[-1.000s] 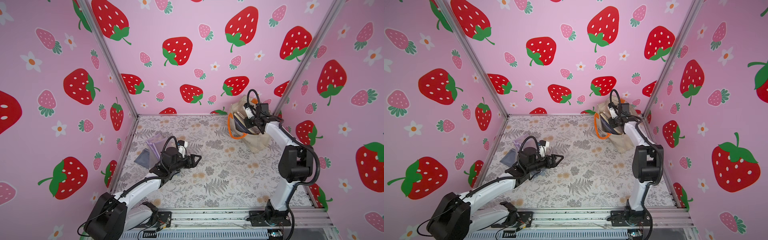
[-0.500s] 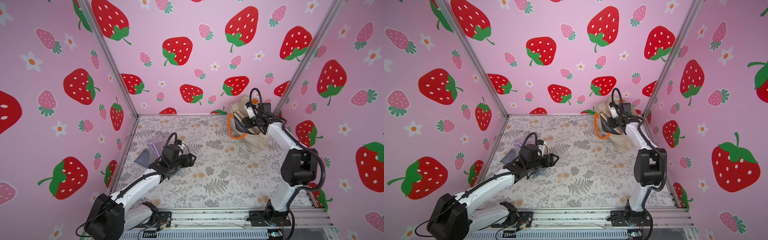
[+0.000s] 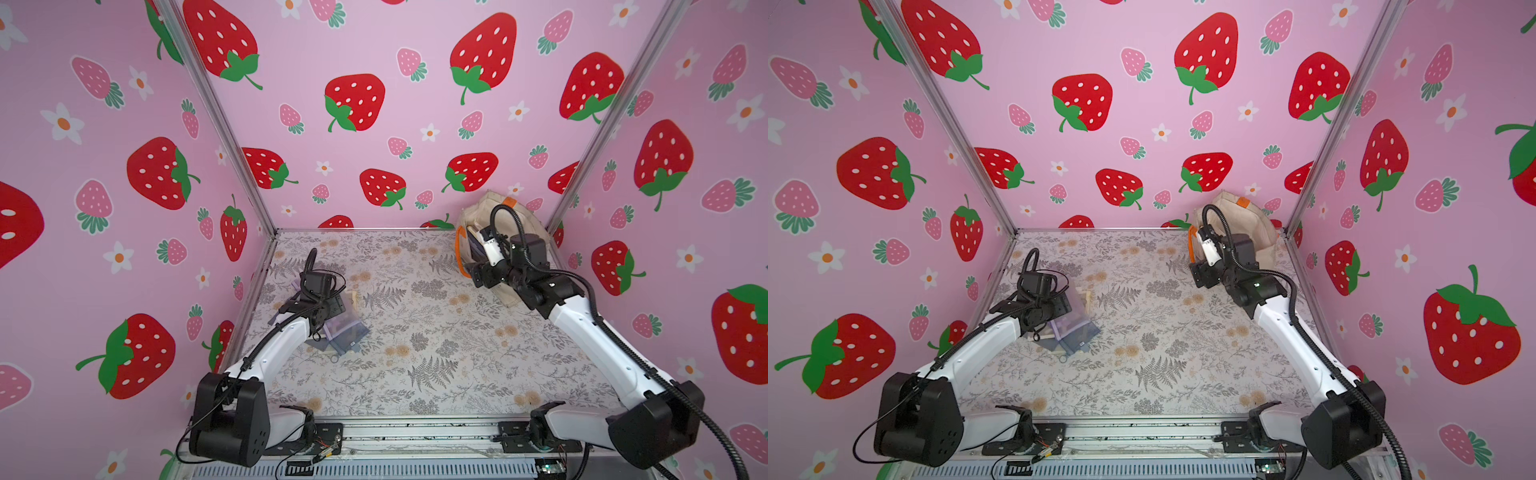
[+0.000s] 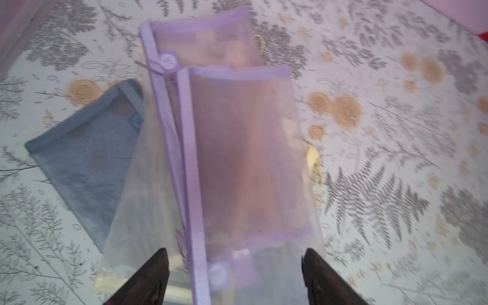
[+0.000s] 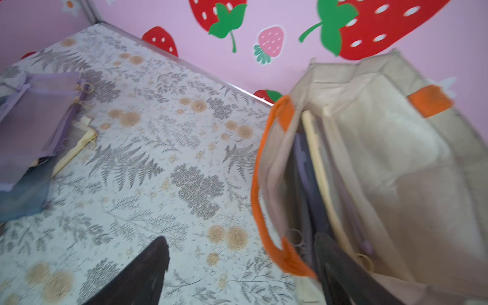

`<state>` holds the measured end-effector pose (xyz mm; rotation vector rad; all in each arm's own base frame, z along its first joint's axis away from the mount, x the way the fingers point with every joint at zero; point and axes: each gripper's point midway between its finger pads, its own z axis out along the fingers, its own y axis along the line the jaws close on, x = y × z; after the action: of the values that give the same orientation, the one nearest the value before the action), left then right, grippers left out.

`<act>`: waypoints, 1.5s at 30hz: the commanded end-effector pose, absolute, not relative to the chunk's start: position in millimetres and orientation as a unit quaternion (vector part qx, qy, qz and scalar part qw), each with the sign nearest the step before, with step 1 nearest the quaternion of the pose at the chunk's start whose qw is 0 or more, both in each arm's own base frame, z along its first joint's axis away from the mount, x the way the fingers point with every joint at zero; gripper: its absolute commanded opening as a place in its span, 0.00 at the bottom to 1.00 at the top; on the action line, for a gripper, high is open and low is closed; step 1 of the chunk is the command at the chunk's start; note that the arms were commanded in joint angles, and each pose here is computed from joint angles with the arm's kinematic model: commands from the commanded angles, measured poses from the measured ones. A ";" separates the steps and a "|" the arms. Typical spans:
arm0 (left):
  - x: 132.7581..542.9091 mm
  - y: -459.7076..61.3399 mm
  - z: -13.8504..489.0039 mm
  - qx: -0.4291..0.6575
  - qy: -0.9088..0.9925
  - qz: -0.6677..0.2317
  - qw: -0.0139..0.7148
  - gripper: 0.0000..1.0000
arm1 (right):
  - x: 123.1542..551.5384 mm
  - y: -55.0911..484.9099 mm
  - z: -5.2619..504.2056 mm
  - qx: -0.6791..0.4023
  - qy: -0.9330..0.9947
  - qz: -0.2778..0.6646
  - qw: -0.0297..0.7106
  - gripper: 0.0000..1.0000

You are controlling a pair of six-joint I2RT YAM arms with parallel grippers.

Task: Put the pencil pouch into the canvas bag
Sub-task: Move the pencil pouches to the center of the board.

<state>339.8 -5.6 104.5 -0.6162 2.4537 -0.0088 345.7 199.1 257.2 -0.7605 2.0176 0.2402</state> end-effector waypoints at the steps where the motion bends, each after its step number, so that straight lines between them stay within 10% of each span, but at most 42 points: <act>1: 353.3 16.7 99.3 -0.260 0.921 0.028 0.289 0.82 | 323.1 217.9 260.7 -0.322 0.809 0.143 0.470 0.89; 12: 380.3 -61.1 38.3 -0.172 0.962 0.018 0.211 0.82 | 284.5 207.0 282.0 -0.317 0.782 0.177 0.507 0.93; 25: 310.4 -222.4 29.2 0.010 0.974 -0.120 0.191 0.76 | 268.2 207.9 192.0 -0.280 0.853 0.212 0.387 0.92; 45: 301.0 -239.8 69.1 0.037 0.955 -0.193 0.220 0.62 | 259.4 280.3 79.0 -0.212 0.853 0.413 0.239 0.88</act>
<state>299.2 -237.7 78.9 0.0857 2.6285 -0.5453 255.9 260.8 64.3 -0.5988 2.4234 0.9922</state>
